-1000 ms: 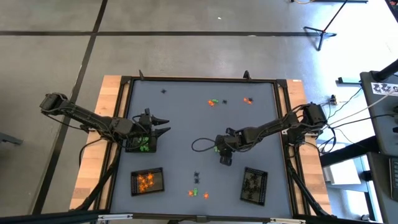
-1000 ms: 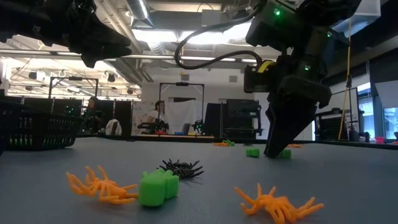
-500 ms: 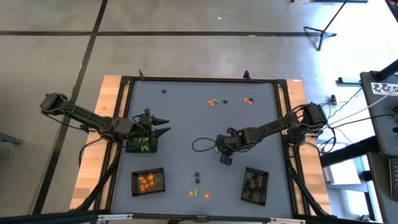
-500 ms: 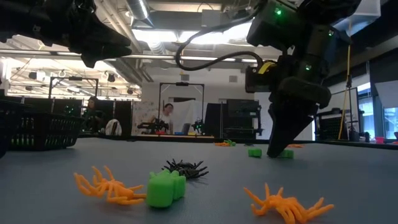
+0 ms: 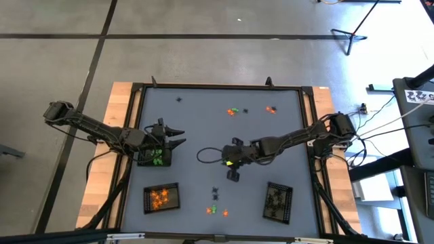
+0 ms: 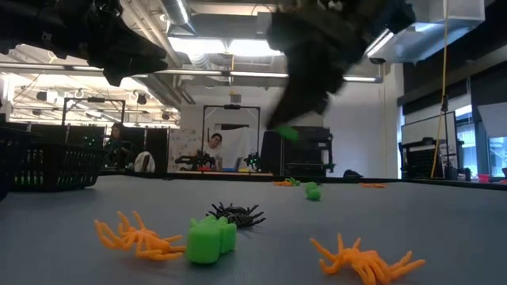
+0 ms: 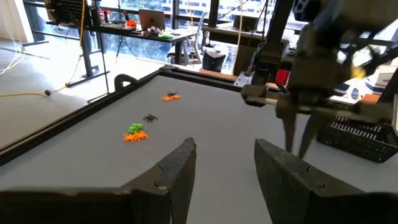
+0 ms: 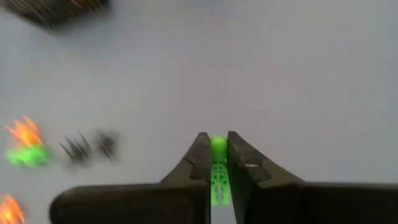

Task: Sort Halloween decoration
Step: Put the green skeleton toy into the top black bin

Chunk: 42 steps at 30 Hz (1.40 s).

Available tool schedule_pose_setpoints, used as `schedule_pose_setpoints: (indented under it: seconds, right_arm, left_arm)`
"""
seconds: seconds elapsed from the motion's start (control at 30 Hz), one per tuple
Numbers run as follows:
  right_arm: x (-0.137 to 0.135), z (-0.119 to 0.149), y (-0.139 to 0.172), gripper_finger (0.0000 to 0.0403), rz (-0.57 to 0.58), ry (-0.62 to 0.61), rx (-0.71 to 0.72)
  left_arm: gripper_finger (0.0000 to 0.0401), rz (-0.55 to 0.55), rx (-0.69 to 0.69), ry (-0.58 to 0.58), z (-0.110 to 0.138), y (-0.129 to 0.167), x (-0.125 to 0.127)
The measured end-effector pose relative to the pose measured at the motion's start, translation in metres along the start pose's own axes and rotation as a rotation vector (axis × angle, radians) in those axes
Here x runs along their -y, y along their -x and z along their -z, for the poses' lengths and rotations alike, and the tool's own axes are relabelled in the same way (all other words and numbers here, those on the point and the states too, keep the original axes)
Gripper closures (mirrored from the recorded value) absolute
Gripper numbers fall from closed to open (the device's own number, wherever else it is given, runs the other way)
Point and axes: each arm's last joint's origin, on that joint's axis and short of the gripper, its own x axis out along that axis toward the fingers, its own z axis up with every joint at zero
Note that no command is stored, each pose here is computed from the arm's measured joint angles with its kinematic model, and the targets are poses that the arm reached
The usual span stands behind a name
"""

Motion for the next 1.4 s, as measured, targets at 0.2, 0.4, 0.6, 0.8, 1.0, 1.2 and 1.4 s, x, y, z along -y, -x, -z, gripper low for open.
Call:
schedule_pose_setpoints:
  seconds: [0.2,0.4,0.6,0.8,1.0,1.2,1.4]
  right_arm:
    - [-0.011,-0.032,0.006,0.0376,-0.095,0.097,0.373]
    - [-0.009,-0.038,0.018,0.0375,-0.157,0.137,0.857]
    - [-0.003,-0.032,0.006,0.0375,-0.15,0.145,1.024]
    - [-0.004,-0.039,-0.014,0.0372,-0.143,0.146,1.013]
    - [-0.006,-0.044,-0.013,0.0371,-0.149,0.148,1.021]
    - [-0.006,-0.043,-0.014,0.0371,-0.152,0.153,1.006]
    - [-0.007,-0.042,-0.015,0.0371,-0.152,0.156,0.996]
  left_arm:
    - [0.0246,0.047,-0.009,0.0,0.0,0.0,0.001]
    - [0.0246,0.12,-0.018,-0.001,0.0,0.0,0.004]
    - [0.0246,0.206,0.01,-0.004,-0.002,-0.003,0.008]
    - [0.024,0.314,0.064,-0.043,0.0,-0.015,0.02]
    - [0.0208,0.272,0.032,-0.07,0.005,-0.031,0.027]
    - [0.0179,0.279,0.028,-0.072,0.0,-0.046,0.038]
    - [0.018,0.277,0.003,-0.083,0.003,-0.056,0.044]
